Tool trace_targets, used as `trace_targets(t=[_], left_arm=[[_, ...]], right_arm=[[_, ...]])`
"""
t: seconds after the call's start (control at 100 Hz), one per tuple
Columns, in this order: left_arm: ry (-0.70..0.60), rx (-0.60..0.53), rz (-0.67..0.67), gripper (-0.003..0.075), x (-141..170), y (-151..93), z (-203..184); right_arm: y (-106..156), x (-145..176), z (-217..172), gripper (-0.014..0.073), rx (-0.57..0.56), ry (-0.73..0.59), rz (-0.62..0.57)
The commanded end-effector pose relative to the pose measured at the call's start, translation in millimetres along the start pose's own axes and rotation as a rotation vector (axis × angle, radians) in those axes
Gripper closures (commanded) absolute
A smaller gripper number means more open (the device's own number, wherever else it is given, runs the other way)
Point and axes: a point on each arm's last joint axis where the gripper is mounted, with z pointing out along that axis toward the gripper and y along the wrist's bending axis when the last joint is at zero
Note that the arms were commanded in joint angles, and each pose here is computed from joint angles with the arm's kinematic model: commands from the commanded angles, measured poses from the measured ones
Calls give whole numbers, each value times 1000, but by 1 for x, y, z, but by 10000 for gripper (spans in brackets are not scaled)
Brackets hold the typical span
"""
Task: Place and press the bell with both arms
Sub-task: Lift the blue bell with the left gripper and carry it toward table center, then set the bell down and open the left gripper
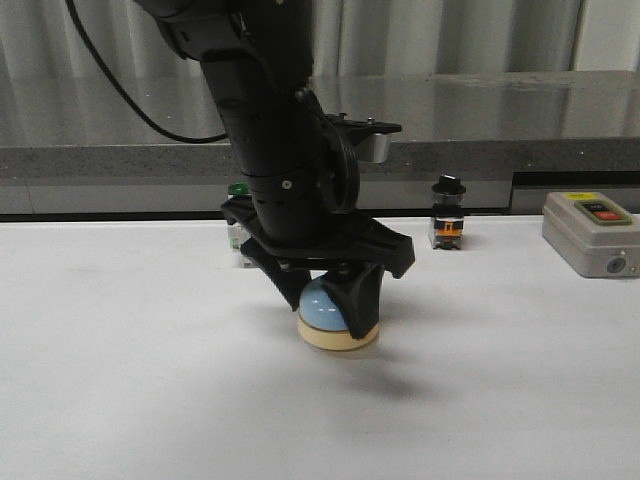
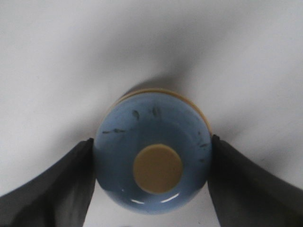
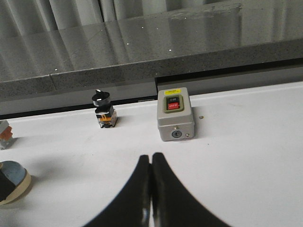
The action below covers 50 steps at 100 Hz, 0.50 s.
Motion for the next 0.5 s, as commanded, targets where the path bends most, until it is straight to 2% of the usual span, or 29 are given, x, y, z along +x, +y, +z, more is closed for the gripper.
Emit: trace_targets(t=[0.0, 0.11, 0.17, 0.49], left_arm=[[-106, 21, -4, 316, -14, -7, -30], [-106, 22, -6, 195, -14, -7, -30], [-105, 23, -7, 160, -14, -7, -30], [-109, 25, -8, 147, -14, -7, -32]], right_arm=[[2, -15, -3, 659, -13, -121, -8], [2, -15, -3, 659, -13, -121, -8], [2, -15, -3, 659, -13, -121, -8], [2, -15, -3, 659, -13, -121, -8]])
